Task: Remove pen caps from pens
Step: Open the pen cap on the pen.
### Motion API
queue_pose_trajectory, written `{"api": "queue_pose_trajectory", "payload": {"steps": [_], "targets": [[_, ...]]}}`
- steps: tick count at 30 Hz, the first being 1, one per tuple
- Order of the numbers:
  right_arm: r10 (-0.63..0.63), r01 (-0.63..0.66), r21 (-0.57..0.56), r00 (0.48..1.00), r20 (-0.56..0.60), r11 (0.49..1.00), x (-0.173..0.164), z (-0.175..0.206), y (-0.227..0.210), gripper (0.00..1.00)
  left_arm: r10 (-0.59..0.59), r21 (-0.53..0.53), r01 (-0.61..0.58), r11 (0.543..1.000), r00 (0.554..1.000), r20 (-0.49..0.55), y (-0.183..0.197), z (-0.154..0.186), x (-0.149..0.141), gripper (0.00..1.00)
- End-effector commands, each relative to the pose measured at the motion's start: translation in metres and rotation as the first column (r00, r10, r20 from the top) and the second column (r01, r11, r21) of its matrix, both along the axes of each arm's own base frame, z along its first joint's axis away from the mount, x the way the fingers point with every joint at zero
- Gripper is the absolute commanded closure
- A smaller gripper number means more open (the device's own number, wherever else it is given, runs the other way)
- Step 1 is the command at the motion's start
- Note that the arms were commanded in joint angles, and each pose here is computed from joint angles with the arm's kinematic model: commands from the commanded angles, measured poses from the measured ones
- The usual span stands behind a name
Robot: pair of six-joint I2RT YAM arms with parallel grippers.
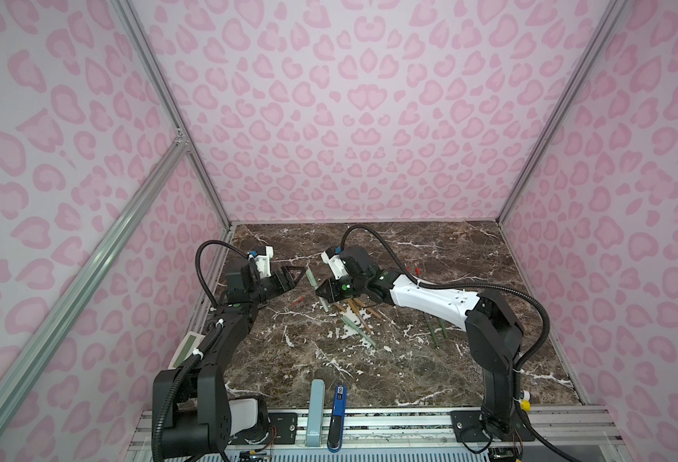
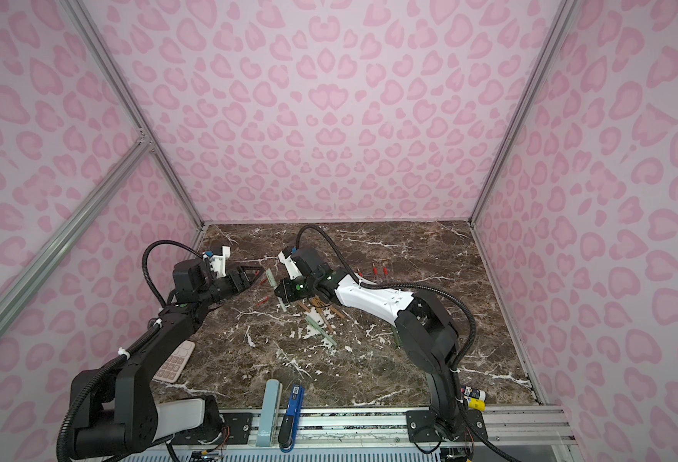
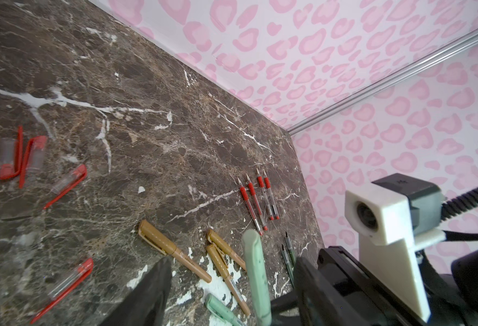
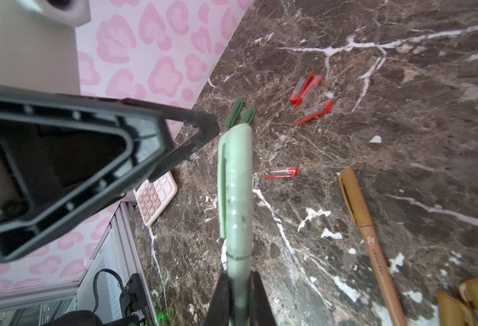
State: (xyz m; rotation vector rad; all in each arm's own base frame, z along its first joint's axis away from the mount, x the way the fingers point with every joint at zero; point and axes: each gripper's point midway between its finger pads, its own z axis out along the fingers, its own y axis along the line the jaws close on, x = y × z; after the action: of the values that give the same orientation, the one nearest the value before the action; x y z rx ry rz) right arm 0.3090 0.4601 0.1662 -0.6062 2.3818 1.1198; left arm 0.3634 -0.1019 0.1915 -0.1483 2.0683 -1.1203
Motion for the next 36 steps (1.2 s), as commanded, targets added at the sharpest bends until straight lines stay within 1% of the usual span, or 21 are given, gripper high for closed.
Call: {"api": "queue_pose_trajectory", "payload": {"steps": [1, 5, 8, 11, 12, 14, 16, 17, 18, 21, 23, 25, 27, 28, 30, 32, 35, 36], "targets": [[0.01, -0.01, 0.031, 1.0, -0.001, 0.999, 0.0, 0.005, 0.009, 0.95, -0.04, -0.029, 0.041, 0.999, 0.998, 0.043, -0.01, 0.013, 0.0, 0.34], [0.01, -0.011, 0.062, 1.0, 0.02, 0.998, -0.006, 0.012, 0.013, 0.94, -0.07, -0.034, 0.072, 0.997, 0.996, 0.057, -0.02, 0.016, -0.004, 0.38], [0.022, -0.021, 0.063, 1.0, -0.01, 0.998, -0.009, 0.006, 0.018, 0.95, -0.084, -0.028, 0.085, 0.996, 0.995, 0.048, -0.025, 0.012, -0.007, 0.45], [0.027, -0.027, 0.07, 1.0, 0.0, 0.997, -0.011, 0.011, 0.022, 0.95, -0.076, -0.025, 0.077, 0.997, 0.996, 0.043, -0.024, 0.013, -0.006, 0.58], [0.023, -0.024, 0.074, 1.0, 0.01, 0.997, -0.011, 0.012, 0.021, 0.94, -0.076, -0.022, 0.077, 0.997, 0.996, 0.05, -0.025, 0.013, -0.006, 0.66], [0.023, -0.023, 0.071, 1.0, 0.005, 0.997, -0.01, 0.009, 0.022, 0.94, -0.076, -0.014, 0.077, 0.997, 0.996, 0.056, -0.024, 0.012, -0.007, 0.78], [0.032, -0.032, 0.061, 0.999, -0.012, 0.998, -0.012, 0.01, 0.024, 0.94, -0.072, -0.006, 0.072, 0.997, 0.997, 0.042, -0.023, 0.011, -0.007, 0.87], [0.039, -0.038, 0.068, 0.999, -0.009, 0.997, -0.013, 0.013, 0.025, 0.95, -0.07, -0.005, 0.071, 0.997, 0.997, 0.041, -0.023, 0.012, -0.006, 0.93], [0.039, -0.039, 0.077, 0.999, 0.005, 0.996, -0.014, 0.017, 0.026, 0.94, -0.068, -0.006, 0.069, 0.998, 0.997, 0.043, -0.023, 0.012, -0.006, 0.96], [0.035, -0.035, 0.075, 0.999, 0.003, 0.997, -0.015, 0.011, 0.027, 0.9, -0.071, -0.003, 0.072, 0.997, 0.996, 0.058, -0.023, 0.013, -0.007, 0.96], [0.04, -0.039, 0.058, 0.999, -0.024, 0.998, -0.015, 0.007, 0.028, 0.83, -0.069, -0.004, 0.069, 0.998, 0.997, 0.047, -0.023, 0.014, -0.006, 0.97], [0.043, -0.042, 0.062, 0.999, -0.014, 0.997, -0.019, 0.007, 0.029, 0.75, -0.07, -0.013, 0.071, 0.997, 0.997, 0.044, -0.023, 0.016, -0.006, 0.96], [0.036, -0.035, 0.07, 0.999, -0.006, 0.997, -0.02, 0.004, 0.028, 0.74, -0.07, -0.014, 0.071, 0.997, 0.996, 0.058, -0.023, 0.017, -0.006, 0.96], [0.035, -0.034, 0.066, 0.999, -0.014, 0.997, -0.019, 0.001, 0.028, 0.75, -0.073, -0.009, 0.074, 0.997, 0.995, 0.062, -0.023, 0.017, -0.007, 0.96], [0.038, -0.036, 0.047, 0.999, -0.039, 0.998, -0.019, -0.004, 0.028, 0.82, -0.068, -0.003, 0.069, 0.998, 0.996, 0.05, -0.022, 0.016, -0.006, 0.96], [0.039, -0.038, 0.058, 0.999, -0.027, 0.998, -0.02, 0.001, 0.028, 0.89, -0.069, -0.006, 0.069, 0.998, 0.997, 0.046, -0.023, 0.017, -0.006, 0.96], [0.032, -0.03, 0.056, 0.999, -0.028, 0.998, -0.02, -0.005, 0.025, 1.0, -0.069, 0.002, 0.069, 0.998, 0.996, 0.063, -0.021, 0.02, -0.006, 0.96], [0.033, -0.031, 0.043, 0.999, -0.041, 0.999, -0.019, -0.009, 0.024, 1.0, -0.063, 0.004, 0.063, 0.998, 0.996, 0.062, -0.019, 0.021, -0.005, 0.96]]}}
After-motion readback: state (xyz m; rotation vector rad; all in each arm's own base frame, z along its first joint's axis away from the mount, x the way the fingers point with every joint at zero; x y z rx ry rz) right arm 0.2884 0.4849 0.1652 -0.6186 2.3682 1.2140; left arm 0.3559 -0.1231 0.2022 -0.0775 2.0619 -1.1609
